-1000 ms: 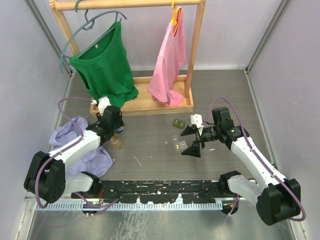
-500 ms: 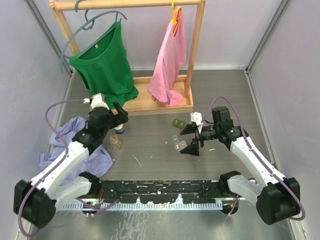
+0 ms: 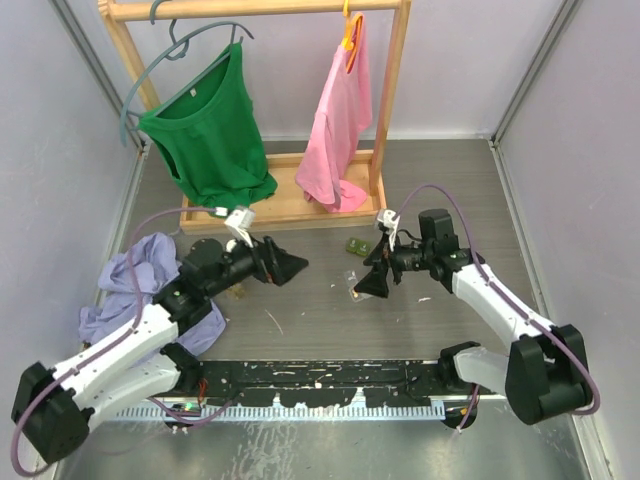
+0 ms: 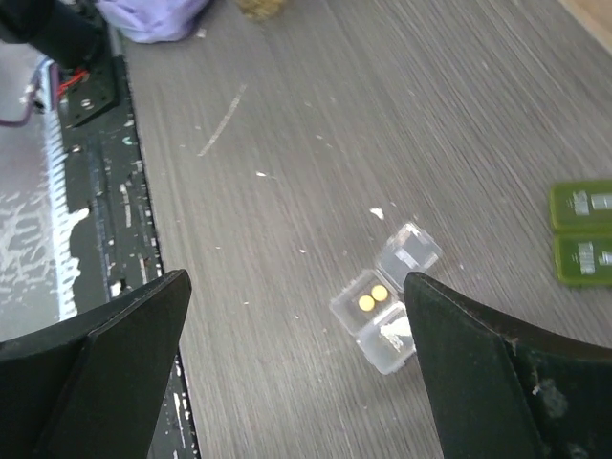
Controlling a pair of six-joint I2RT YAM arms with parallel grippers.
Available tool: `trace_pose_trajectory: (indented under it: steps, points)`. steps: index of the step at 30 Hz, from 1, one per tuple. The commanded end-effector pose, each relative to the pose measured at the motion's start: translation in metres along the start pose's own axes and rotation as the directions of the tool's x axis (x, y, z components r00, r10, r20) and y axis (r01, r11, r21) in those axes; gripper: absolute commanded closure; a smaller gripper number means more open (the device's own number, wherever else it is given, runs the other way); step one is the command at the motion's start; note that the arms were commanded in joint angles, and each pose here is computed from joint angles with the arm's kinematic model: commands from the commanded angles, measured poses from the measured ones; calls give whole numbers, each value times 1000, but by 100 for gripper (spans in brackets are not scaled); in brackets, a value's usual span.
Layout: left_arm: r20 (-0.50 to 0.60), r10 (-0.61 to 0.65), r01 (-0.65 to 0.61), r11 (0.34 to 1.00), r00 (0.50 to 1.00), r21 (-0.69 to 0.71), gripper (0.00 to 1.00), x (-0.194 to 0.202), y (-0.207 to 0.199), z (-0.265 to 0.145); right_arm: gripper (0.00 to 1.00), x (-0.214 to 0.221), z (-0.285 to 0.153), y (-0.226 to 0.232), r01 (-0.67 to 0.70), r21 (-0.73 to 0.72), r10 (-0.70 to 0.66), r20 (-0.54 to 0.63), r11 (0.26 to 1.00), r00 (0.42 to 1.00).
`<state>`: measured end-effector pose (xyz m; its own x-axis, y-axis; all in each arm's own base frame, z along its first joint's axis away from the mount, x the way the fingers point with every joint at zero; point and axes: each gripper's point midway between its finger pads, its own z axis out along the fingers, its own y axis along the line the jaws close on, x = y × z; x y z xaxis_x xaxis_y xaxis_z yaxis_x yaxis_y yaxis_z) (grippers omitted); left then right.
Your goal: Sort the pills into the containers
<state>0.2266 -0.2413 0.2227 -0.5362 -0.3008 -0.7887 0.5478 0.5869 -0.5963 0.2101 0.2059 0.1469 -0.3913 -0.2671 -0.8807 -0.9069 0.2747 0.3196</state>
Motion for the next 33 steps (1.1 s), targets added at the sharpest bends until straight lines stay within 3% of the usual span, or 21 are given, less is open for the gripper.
trace_pose_trajectory:
  steps: [1,7,20,33]
  points:
    - [14,62,-63,985,998,158,11,14,-44,21,1,1,0,-38,-81,162,88,-36,983,995]
    - [-87,15,-1,989,996,149,21,54,-39,60,6,22,-8,-71,-172,283,212,-119,943,970]
    - [-245,63,-90,991,967,-98,42,108,32,101,45,67,-2,-82,-303,241,364,-275,922,890]
    - [-332,37,-113,971,943,-213,47,131,61,119,49,86,9,-77,-326,195,377,-364,925,851]
